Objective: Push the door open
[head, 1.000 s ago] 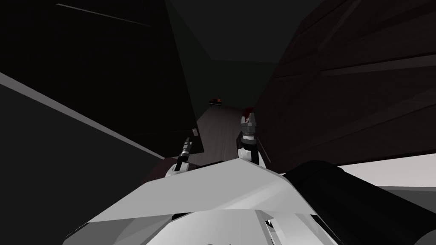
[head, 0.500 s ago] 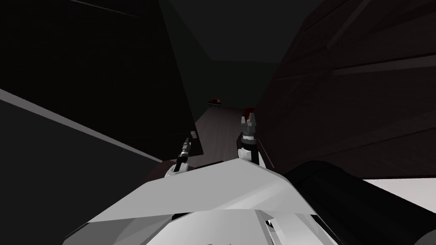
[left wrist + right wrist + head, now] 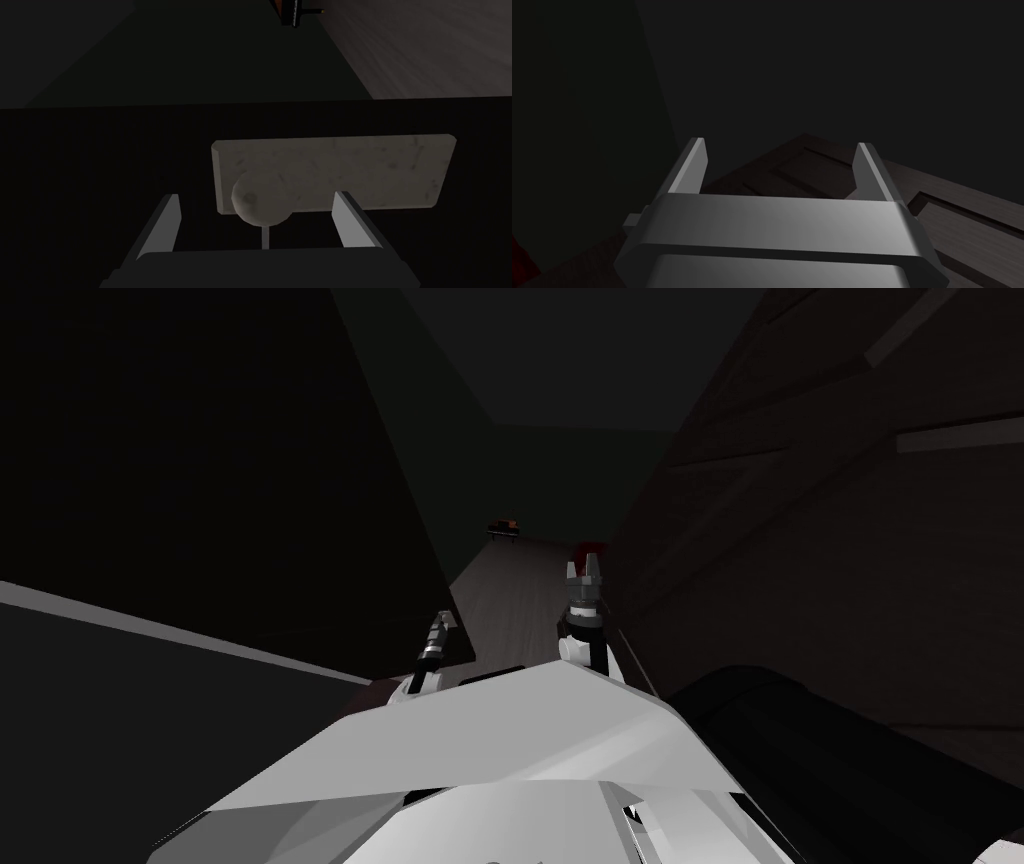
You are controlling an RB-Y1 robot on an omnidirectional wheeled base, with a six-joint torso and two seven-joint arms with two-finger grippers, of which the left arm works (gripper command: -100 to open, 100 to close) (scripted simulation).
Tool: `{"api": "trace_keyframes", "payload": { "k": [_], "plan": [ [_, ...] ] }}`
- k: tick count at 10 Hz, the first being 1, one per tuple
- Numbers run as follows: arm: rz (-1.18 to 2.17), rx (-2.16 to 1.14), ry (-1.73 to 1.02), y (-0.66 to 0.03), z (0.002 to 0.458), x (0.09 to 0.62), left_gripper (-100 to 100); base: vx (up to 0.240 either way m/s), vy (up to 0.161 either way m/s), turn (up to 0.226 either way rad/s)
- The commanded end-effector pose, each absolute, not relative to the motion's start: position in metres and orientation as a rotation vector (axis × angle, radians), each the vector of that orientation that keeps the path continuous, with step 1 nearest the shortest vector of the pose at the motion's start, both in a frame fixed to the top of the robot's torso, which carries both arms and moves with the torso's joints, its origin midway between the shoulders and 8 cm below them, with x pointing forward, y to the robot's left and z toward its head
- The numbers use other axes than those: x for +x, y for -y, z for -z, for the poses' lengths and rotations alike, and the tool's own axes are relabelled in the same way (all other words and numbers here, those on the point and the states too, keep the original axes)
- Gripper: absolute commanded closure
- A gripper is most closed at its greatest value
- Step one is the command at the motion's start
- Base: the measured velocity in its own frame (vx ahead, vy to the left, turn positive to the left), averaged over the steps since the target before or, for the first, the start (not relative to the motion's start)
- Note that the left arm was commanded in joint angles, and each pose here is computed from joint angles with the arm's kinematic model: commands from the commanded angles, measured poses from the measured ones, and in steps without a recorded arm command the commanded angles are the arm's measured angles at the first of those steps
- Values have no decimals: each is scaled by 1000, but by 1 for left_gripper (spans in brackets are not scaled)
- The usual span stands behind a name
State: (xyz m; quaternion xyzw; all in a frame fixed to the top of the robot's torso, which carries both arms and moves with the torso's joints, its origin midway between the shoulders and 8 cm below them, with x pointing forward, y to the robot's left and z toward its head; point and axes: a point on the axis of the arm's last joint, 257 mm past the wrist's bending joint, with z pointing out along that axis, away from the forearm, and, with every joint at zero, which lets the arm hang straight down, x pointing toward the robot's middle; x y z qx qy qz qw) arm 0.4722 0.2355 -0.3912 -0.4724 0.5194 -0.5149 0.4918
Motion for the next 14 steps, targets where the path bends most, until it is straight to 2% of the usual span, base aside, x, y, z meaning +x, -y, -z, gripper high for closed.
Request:
{"api": "trace_keyframes", "payload": {
  "k": [1, 2, 3, 8, 14],
  "plan": [
    [1252, -1149, -1255, -234, 391, 471, -100, 204, -2, -10],
    [1251, -1150, -1258, -234, 392, 471, -100, 80, -3, 9],
    [1251, -1150, -1258, -234, 392, 471, 100, -19, -1, -7],
    [1251, -1150, -1258, -234, 392, 471, 100, -13, 1, -2],
    [1180, -1177, -1216, -274, 392, 471, 100, 176, -46, 38]
  ]
}}
